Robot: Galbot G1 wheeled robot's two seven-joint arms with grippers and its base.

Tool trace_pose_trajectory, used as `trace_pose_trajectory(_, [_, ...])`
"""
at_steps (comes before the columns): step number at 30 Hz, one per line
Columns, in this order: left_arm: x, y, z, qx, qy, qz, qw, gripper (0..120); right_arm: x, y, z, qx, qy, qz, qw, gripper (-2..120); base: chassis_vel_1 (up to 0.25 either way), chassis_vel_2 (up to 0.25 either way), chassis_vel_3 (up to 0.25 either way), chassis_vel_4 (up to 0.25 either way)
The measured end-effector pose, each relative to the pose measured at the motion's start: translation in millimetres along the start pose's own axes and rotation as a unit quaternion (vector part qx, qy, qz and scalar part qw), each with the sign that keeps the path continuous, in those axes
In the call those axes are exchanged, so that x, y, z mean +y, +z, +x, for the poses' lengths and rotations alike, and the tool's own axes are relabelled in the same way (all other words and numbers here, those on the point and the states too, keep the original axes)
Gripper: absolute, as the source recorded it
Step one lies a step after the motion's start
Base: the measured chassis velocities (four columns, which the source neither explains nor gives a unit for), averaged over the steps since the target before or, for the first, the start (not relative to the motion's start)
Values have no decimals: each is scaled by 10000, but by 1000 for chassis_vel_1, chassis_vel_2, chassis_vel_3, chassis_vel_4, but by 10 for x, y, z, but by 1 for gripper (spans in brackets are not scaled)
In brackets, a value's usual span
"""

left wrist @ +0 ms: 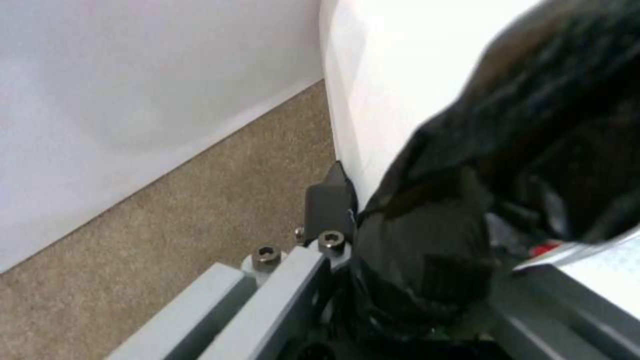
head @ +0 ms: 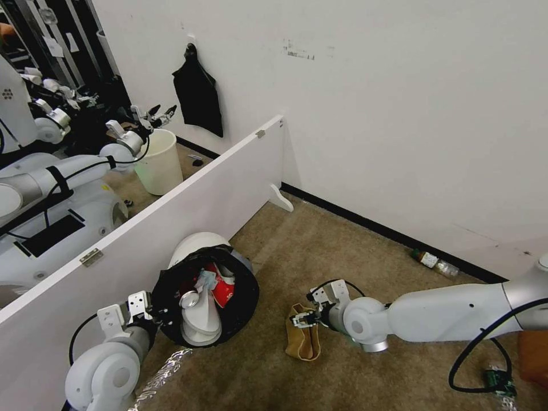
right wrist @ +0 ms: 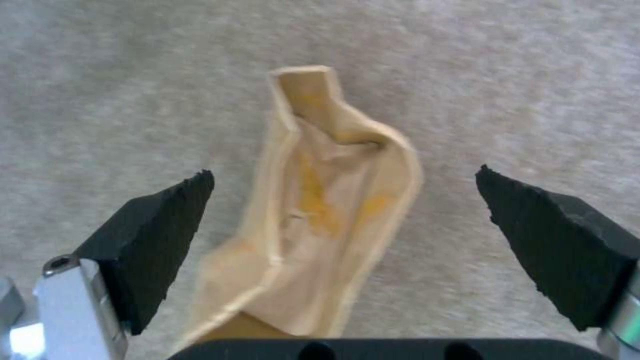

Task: Pick up the trash bin and place the garbage on the floor into it.

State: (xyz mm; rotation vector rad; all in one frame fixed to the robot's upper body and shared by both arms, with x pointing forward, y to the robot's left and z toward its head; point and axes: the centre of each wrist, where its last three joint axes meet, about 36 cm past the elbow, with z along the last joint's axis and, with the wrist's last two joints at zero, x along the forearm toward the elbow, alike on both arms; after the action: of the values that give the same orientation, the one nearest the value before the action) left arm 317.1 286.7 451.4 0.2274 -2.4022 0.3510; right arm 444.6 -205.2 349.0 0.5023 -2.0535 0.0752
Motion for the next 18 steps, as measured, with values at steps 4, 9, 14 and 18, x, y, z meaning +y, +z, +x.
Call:
trace_pose_trajectory(4, [1, 3, -13, 8, -3, 3, 10000, 0, -149, 49, 29, 13, 124, 6, 9999, 100, 0, 0, 0, 0])
trace_pose_trajectory(9, [-14, 12, -26, 23, 12, 3, 10000, 0, -227, 69, 49, 18, 189, 2, 9998, 100, 0, 0, 0, 0])
trace_pose_trajectory(14, [-14, 22, -38, 39, 7, -3, 10000, 0, -280, 67, 43, 2, 218, 29, 9998, 100, 0, 0, 0, 0])
trace_pose_trajectory(18, [0, 18, -48, 43, -13, -11, 10000, 0, -290, 49, 21, -11, 212, 54, 9998, 100, 0, 0, 0, 0])
